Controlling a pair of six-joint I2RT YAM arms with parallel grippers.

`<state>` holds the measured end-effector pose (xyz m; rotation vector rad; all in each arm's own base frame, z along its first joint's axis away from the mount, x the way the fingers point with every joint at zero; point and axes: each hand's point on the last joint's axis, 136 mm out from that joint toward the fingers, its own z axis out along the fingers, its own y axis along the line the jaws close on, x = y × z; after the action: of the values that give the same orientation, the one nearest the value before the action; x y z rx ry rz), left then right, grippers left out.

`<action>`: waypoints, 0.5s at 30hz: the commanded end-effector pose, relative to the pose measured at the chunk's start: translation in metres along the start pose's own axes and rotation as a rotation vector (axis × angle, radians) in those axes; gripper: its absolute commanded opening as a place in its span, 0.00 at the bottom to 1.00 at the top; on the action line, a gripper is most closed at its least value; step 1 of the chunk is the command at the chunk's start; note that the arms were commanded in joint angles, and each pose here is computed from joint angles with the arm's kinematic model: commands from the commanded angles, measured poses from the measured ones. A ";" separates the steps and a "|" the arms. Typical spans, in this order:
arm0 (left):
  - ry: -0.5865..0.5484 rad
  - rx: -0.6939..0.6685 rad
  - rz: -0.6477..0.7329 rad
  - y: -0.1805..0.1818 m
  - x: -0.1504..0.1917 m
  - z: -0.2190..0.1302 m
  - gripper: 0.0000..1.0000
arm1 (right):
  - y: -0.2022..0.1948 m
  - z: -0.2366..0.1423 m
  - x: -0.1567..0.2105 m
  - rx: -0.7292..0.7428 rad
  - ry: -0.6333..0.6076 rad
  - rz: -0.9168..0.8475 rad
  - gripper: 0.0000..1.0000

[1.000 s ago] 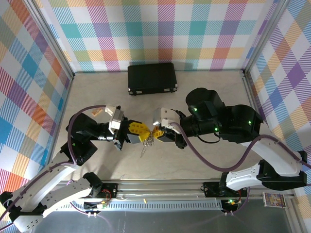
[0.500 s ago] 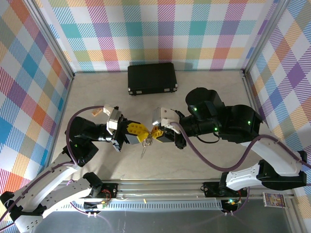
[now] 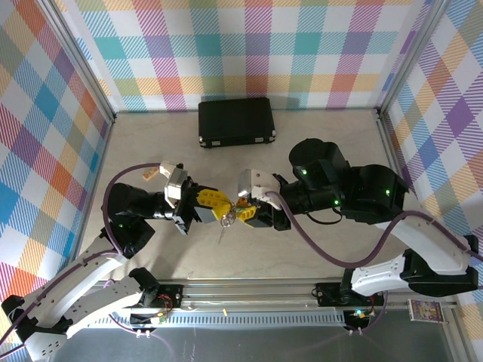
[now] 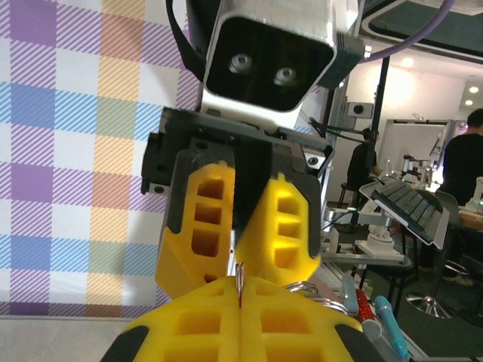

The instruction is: Put the keys on the keyring

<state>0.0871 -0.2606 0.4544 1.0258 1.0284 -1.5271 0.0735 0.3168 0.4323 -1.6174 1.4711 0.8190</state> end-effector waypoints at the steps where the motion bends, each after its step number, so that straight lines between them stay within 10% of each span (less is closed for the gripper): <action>1: -0.061 0.023 0.064 -0.012 -0.019 -0.002 0.00 | 0.009 -0.008 -0.001 -0.019 -0.030 0.012 0.31; 10: -0.072 0.016 0.066 -0.012 -0.025 -0.002 0.00 | 0.009 -0.010 0.002 0.032 -0.097 0.033 0.43; 15: -0.074 0.014 0.062 -0.012 -0.026 -0.001 0.00 | 0.006 -0.006 0.001 0.051 -0.116 0.049 0.69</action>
<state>0.0888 -0.2597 0.4583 1.0059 1.0189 -1.5225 0.0665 0.3070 0.4206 -1.5355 1.4797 0.8572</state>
